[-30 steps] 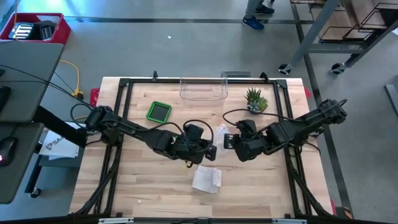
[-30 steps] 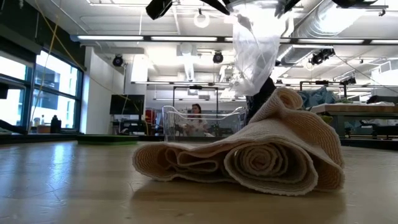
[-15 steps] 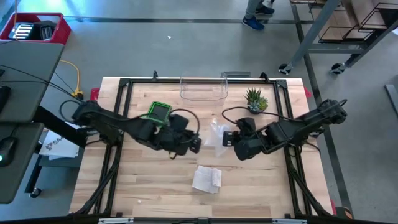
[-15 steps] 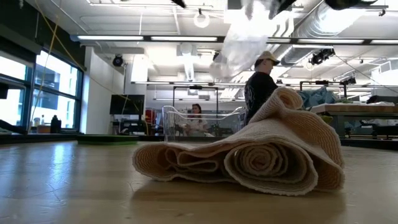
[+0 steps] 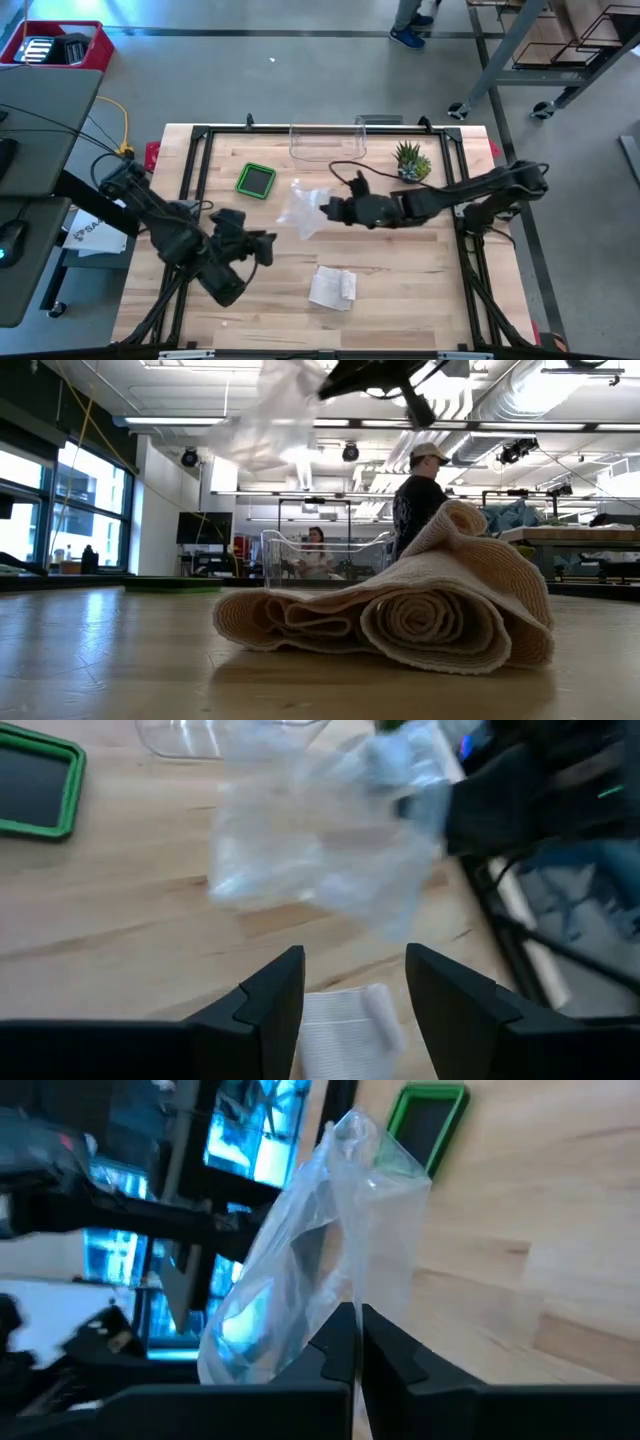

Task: Roll bandage
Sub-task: Put the rolled bandage into the transparent zip bag

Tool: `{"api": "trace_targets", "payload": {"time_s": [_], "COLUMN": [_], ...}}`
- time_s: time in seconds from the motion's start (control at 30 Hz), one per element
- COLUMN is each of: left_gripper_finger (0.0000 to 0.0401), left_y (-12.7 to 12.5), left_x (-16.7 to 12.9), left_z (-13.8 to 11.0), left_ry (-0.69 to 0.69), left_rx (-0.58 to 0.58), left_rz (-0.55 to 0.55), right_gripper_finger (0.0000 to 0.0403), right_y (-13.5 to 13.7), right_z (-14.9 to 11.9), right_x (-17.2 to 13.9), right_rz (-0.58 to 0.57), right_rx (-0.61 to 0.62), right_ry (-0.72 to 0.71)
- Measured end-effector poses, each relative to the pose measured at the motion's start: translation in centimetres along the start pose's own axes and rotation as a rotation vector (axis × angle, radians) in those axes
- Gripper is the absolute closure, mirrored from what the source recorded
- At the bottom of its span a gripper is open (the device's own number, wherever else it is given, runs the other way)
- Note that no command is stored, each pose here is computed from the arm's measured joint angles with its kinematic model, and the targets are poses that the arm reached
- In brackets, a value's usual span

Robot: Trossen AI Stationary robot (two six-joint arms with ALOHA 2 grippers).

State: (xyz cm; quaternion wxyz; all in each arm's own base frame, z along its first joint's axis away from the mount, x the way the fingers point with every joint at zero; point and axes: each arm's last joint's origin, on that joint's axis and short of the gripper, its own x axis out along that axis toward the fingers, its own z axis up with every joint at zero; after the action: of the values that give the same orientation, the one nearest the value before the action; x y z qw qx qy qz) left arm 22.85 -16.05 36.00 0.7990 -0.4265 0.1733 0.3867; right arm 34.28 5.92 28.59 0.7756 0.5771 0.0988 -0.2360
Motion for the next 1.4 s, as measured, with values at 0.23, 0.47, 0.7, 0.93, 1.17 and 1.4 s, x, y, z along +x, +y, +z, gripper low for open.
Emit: {"api": "trace_targets", "payload": {"time_s": [0.23, 0.47, 0.7, 0.93, 1.17, 1.4], "left_gripper_finger": [0.0231, 0.0231, 0.0231, 0.0231, 0.0231, 0.0231], "left_y": [-1.2, -2.1, -2.0, -1.9, -1.6, -1.4], "left_x": [1.4, 4.9, 8.6, 9.2, 10.7, 11.8], "left_z": [0.5, -0.3, -1.3, -0.2, 0.0, 0.1], "left_ry": [0.019, 0.167, 0.2, 0.135, 0.149, 0.16], "left_rx": [-0.014, 0.042, 0.059, 0.013, 0.015, 0.041], "left_rz": [-0.02, 0.078, 0.215, 0.24, 0.309, 0.359], "right_gripper_finger": [0.0403, 0.0403, 0.0403, 0.0403, 0.0403, 0.0403], "right_y": [-0.3, -0.7, -1.1, -1.2, -1.1, -1.0], "right_z": [-0.3, 1.4, 2.5, 2.1, 2.6, 2.6], "right_x": [4.3, 5.9, 6.3, 6.2, 6.3, 6.3], "right_rz": [-0.012, -0.044, -0.062, -0.065, -0.059, -0.048], "right_rx": [-0.003, -0.033, -0.088, -0.094, -0.069, -0.066], "right_ry": [0.063, 0.041, 0.078, 0.107, 0.097, 0.098]}}
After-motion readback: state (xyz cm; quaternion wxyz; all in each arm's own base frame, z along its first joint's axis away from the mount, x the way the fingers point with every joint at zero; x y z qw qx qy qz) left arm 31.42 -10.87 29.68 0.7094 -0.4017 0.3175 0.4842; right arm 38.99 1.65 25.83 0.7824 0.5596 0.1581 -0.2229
